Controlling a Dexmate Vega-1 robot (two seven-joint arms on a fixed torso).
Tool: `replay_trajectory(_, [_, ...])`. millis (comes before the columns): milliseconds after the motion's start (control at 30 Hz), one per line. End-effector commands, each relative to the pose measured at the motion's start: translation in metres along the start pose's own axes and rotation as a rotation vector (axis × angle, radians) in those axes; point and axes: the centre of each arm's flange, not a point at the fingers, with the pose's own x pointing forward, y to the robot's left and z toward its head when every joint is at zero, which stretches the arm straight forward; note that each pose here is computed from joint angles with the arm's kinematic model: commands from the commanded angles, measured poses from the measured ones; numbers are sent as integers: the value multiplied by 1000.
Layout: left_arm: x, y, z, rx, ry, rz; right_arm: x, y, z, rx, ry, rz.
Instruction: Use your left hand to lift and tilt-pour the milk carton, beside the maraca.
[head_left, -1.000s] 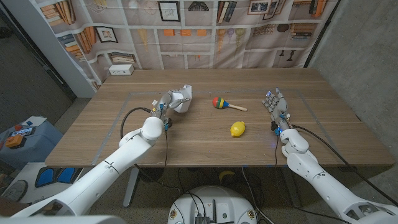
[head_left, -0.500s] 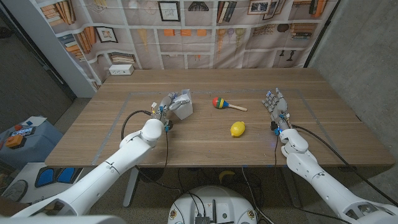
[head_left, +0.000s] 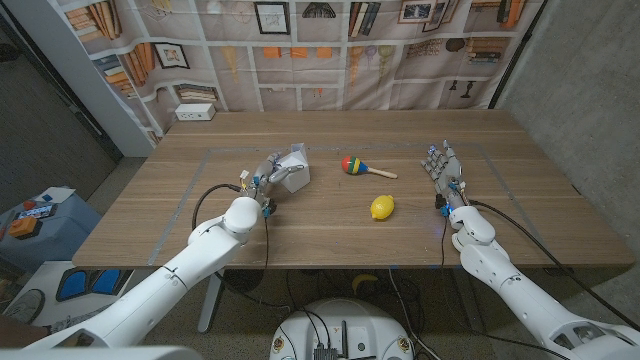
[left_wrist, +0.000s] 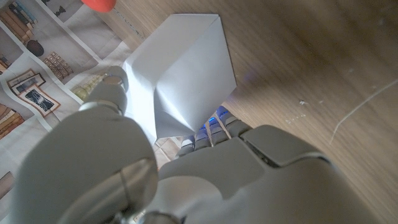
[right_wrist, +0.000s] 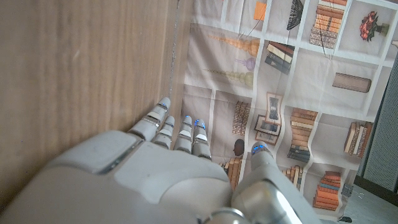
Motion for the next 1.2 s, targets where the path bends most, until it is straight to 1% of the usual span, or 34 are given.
replay_trajectory(33, [-10, 9, 4, 21, -2, -58, 4, 1, -1, 4, -2, 1])
replay_trajectory(200, [-11, 17, 4, 17, -9, -104, 5, 2, -1, 4, -3, 0])
replay_trajectory(333, [-11, 27, 6, 28, -18, -137, 3, 3, -1, 3, -2, -3])
replay_trajectory(533, [-10, 41, 13, 28, -54, -154, 1, 3, 1, -3, -7, -7])
replay_trajectory(700, [-7, 46, 19, 13, -93, -172, 0, 5, 4, -15, -14, -5])
replay_trajectory(867, [-6, 51, 24, 2, -124, -165, -1, 9, 10, -29, -19, 2])
replay_trajectory(1100, [-5, 63, 22, -34, -163, -139, -1, 18, 19, -56, -38, 9])
replay_trajectory(1200, [-4, 68, 21, -42, -171, -135, 1, 22, 23, -69, -44, 12])
